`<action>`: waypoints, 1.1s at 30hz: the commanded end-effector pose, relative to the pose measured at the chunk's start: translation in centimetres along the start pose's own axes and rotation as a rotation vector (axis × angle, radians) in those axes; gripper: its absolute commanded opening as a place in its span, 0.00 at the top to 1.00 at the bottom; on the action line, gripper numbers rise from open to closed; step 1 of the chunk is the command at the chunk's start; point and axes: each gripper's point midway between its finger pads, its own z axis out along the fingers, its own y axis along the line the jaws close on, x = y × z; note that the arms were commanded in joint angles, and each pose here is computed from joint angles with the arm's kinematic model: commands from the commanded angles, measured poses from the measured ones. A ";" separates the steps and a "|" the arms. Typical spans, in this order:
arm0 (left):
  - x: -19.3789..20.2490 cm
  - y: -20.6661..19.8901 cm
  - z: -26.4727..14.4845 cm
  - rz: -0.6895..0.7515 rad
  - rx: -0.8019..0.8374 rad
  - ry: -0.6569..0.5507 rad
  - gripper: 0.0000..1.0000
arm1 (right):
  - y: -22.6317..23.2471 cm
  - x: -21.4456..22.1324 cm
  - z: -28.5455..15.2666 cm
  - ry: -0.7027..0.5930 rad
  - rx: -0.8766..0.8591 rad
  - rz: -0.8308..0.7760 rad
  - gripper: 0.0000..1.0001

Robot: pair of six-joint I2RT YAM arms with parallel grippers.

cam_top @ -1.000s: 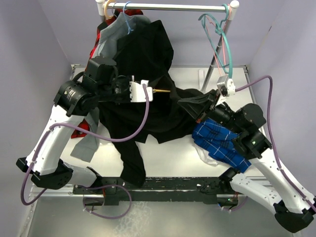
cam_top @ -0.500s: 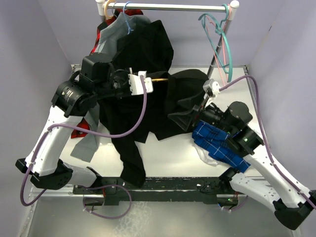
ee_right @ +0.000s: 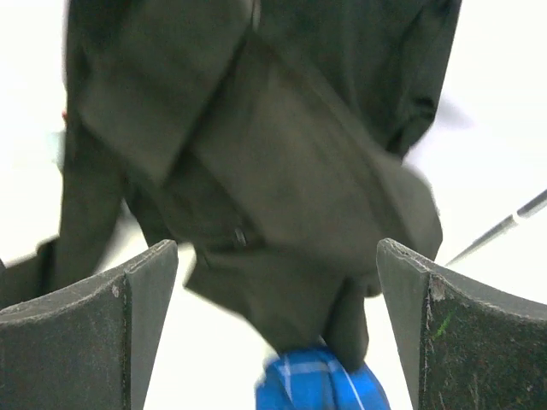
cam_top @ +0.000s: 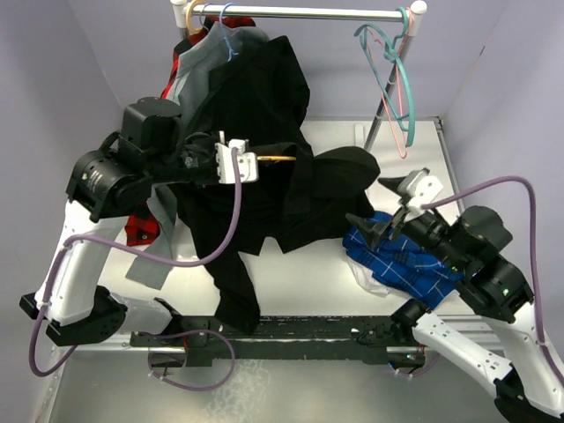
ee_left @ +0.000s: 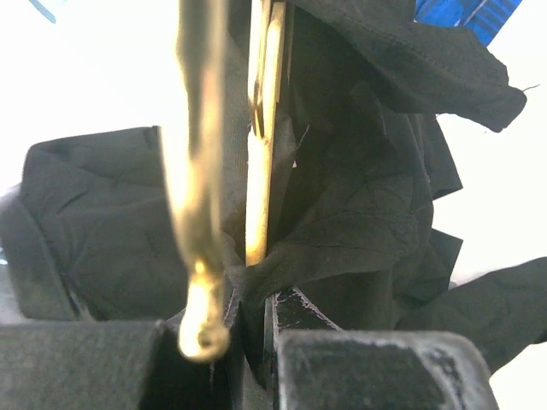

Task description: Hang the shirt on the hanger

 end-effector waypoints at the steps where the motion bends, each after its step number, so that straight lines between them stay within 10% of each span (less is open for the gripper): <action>1: -5.1 2.3 -4.6 0.099 -0.127 -0.164 1.00 | 0.4 6.5 -3.2 0.257 -0.100 -0.286 0.00; 8: -7.2 2.6 -6.3 0.116 -0.147 -0.238 1.00 | -1.1 11.3 -4.7 0.359 -0.009 -0.343 0.00; 22: -8.0 2.6 -7.8 0.127 -0.177 -0.266 1.00 | -3.8 11.2 2.4 0.071 0.189 -0.382 0.10; 24: -8.1 2.9 -7.8 0.127 -0.188 -0.268 1.00 | -3.4 12.2 3.9 0.096 0.153 -0.366 0.28; 27: -8.4 3.3 -8.0 0.120 -0.206 -0.273 1.00 | -2.4 13.5 5.4 0.120 0.093 -0.333 0.97; 33: -9.1 4.8 -8.4 0.104 -0.259 -0.289 1.00 | -0.7 18.0 5.2 0.244 0.013 -0.261 1.00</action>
